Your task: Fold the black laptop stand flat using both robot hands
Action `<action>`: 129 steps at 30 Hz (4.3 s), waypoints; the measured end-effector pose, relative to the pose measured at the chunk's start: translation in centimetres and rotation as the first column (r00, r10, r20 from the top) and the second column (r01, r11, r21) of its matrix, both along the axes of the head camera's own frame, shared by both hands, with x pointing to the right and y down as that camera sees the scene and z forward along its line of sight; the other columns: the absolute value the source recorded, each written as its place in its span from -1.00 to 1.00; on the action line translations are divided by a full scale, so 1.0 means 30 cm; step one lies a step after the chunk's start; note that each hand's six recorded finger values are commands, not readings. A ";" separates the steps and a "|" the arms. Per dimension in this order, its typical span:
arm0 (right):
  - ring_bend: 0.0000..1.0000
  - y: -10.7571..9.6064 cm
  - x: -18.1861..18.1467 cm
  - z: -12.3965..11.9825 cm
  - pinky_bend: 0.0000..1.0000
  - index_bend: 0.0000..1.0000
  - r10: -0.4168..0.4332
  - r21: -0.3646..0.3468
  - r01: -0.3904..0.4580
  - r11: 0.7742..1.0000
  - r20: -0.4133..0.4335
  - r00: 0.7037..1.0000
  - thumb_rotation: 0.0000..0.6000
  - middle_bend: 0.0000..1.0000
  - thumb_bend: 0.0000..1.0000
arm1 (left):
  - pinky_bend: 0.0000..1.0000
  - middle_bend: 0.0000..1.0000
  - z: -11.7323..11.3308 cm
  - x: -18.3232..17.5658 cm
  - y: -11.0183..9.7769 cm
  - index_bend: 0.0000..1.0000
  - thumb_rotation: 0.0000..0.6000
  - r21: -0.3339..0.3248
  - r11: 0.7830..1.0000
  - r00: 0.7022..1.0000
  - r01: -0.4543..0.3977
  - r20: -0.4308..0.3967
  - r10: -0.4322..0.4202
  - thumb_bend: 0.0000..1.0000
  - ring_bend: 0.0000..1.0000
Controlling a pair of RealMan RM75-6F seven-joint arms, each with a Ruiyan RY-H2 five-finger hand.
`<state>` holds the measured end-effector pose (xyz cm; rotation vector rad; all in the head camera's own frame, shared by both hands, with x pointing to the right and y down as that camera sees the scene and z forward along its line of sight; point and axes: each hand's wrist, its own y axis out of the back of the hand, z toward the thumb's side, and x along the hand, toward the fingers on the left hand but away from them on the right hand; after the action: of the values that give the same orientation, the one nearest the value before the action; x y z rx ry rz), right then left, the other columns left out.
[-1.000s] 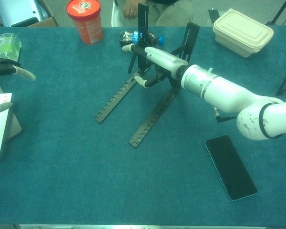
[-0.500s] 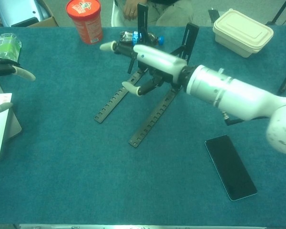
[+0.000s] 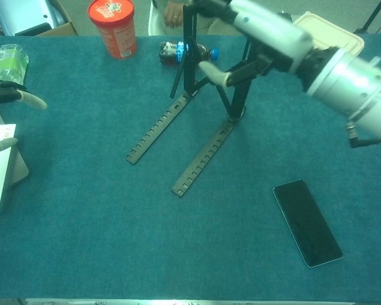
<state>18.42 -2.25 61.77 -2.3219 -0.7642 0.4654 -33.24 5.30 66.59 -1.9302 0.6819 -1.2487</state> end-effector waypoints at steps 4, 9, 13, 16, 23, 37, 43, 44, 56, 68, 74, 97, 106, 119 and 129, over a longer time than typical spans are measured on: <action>-1.00 -0.027 0.076 -0.020 -1.00 -1.00 0.050 0.038 -0.049 0.998 -0.032 0.998 1.00 -1.00 -0.14 | -0.95 -0.66 0.013 -0.005 -0.002 -0.61 1.00 -0.008 1.000 1.000 0.010 -0.001 -0.010 -0.28 -0.87; -1.00 -0.060 0.173 -0.034 -1.00 -1.00 0.124 0.068 -0.120 0.990 -0.067 0.990 1.00 -1.00 -0.14 | -0.95 -0.65 0.033 -0.009 -0.005 -0.61 1.00 -0.019 1.000 1.000 0.022 -0.001 -0.022 -0.28 -0.87; -1.00 -0.076 0.240 -0.022 -1.00 -1.00 0.171 0.070 -0.165 0.984 -0.101 0.980 1.00 -1.00 -0.14 | -0.95 -0.65 0.037 -0.018 -0.017 -0.61 1.00 -0.012 0.999 0.999 0.032 0.003 -0.032 -0.28 -0.87; -1.00 -0.081 0.280 -0.010 -1.00 -1.00 0.195 0.067 -0.188 0.980 -0.115 0.974 1.00 -1.00 -0.14 | -0.95 -0.65 0.030 -0.033 -0.033 -0.61 1.00 0.006 0.999 0.999 0.042 0.013 -0.042 -0.29 -0.87; -1.00 -0.072 0.334 0.055 -1.00 -1.00 0.212 0.017 -0.211 0.977 -0.144 0.967 1.00 -1.00 -0.15 | -0.95 -0.65 0.009 -0.068 -0.057 -0.61 1.00 0.038 0.996 0.997 0.082 0.014 -0.082 -0.29 -0.87; -1.00 -0.036 0.229 0.183 -1.00 -1.00 0.123 -0.057 -0.134 0.989 -0.171 0.978 1.00 -1.00 -0.16 | -0.95 -0.65 -0.018 -0.112 -0.037 -0.61 1.00 0.056 0.994 0.994 0.097 0.035 -0.099 -0.28 -0.87; -1.00 0.013 0.170 0.201 -1.00 -1.00 0.055 -0.094 -0.071 0.993 -0.158 0.986 1.00 -1.00 -0.16 | -0.95 -0.65 -0.022 -0.126 -0.033 -0.62 1.00 0.057 0.993 0.993 0.107 0.037 -0.109 -0.28 -0.87; -1.00 0.020 0.162 0.203 -1.00 -1.00 0.046 -0.101 -0.063 0.993 -0.156 0.987 1.00 -1.00 -0.16 | -0.95 -0.65 -0.022 -0.126 -0.033 -0.62 1.00 0.057 0.993 0.993 0.107 0.037 -0.109 -0.28 -0.87; -1.00 0.180 0.022 0.224 -1.00 -1.00 -0.152 -0.188 0.125 0.974 -0.141 0.978 1.00 -1.00 -0.16 | -0.95 -0.65 -0.038 -0.127 -0.034 -0.63 1.00 0.071 0.992 0.994 0.103 0.024 -0.105 -0.29 -0.87; -1.00 0.195 0.048 0.124 -1.00 -1.00 -0.154 -0.130 0.140 0.982 -0.097 0.983 1.00 -1.00 -0.16 | -0.95 -0.65 -0.054 -0.134 -0.046 -0.63 1.00 0.082 0.991 0.994 0.101 0.026 -0.104 -0.28 -0.87; -1.00 0.187 0.064 0.089 -1.00 -1.00 -0.144 -0.112 0.135 0.984 -0.075 0.987 1.00 -1.00 -0.16 | -0.95 -0.65 -0.061 -0.127 -0.047 -0.63 1.00 0.087 0.992 0.995 0.097 0.027 -0.099 -0.28 -0.87; -1.00 0.272 0.175 0.235 -1.00 -1.00 -0.261 -0.205 0.213 0.955 -0.244 0.934 1.00 -1.00 -0.16 | -0.95 -0.66 -0.078 -0.097 -0.056 -0.63 1.00 0.101 0.992 0.996 0.081 0.034 -0.084 -0.28 -0.88; -1.00 0.236 0.172 0.363 -1.00 -1.00 -0.255 -0.230 0.184 0.955 -0.331 0.909 1.00 -1.00 -0.16 | -0.95 -0.66 -0.083 -0.105 -0.048 -0.63 1.00 0.102 0.991 0.995 0.087 0.034 -0.091 -0.29 -0.88; -1.00 0.174 0.172 0.485 -1.00 -1.00 -0.195 -0.220 0.116 0.969 -0.384 0.903 1.00 -1.00 -0.16 | -0.95 -0.66 -0.079 -0.100 -0.048 -0.63 1.00 0.103 0.991 0.996 0.084 0.023 -0.087 -0.28 -0.88; -1.00 0.154 0.209 0.430 -1.00 -1.00 -0.147 -0.178 0.086 0.980 -0.367 0.919 1.00 -1.00 -0.16 | -0.95 -0.66 -0.071 -0.095 -0.048 -0.63 1.00 0.098 0.992 0.997 0.077 0.022 -0.080 -0.28 -0.88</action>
<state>24.68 2.36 74.67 -2.3021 -0.4102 0.9168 -36.09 3.86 64.47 -1.8207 0.7980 -1.2624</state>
